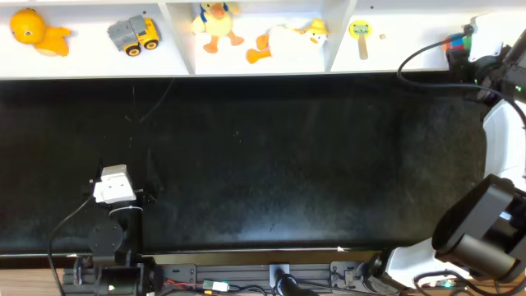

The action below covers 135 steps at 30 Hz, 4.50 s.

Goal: Store Toys

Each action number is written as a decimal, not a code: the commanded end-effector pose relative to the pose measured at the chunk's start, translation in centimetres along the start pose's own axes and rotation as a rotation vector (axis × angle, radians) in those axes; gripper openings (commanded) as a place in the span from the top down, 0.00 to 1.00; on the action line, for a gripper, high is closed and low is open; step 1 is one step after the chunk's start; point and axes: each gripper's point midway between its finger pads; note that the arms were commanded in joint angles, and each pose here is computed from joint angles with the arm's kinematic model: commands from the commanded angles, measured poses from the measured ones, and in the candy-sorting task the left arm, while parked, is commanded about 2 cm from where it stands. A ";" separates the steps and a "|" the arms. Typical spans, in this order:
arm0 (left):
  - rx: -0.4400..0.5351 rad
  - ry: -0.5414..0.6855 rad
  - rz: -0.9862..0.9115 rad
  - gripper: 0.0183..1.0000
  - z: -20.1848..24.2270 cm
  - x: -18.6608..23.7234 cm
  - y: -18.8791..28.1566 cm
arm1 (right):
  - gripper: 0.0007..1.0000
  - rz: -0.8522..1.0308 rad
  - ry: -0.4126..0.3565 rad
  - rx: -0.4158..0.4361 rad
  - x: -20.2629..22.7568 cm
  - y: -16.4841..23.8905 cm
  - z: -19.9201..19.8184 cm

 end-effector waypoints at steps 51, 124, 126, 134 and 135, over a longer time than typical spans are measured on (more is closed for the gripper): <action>-0.001 -0.018 -0.011 0.00 0.0 -0.1 0.0 | 0.60 -0.087 -0.011 -0.006 -2.8 -4.4 0.3; -0.001 -0.018 -0.011 0.00 0.0 -0.1 0.0 | 0.00 0.017 -0.053 0.007 1.0 0.6 4.1; -0.001 -0.018 -0.011 0.00 0.0 -0.1 0.0 | 0.01 0.019 -0.054 0.006 1.4 1.5 4.8; -0.001 -0.018 -0.011 0.00 0.0 -0.1 0.0 | 0.01 0.031 -0.058 0.000 3.3 4.4 7.8; -0.001 -0.018 -0.011 0.00 0.0 -0.1 0.0 | 0.00 0.032 -0.059 -0.003 3.5 4.7 8.3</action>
Point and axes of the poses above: each gripper's point midway between its finger pads, its own y axis back along the fingers, its own z axis along the line the jaws close on, x = y × z, and after that the axes turned 12 degrees about y, right-handed
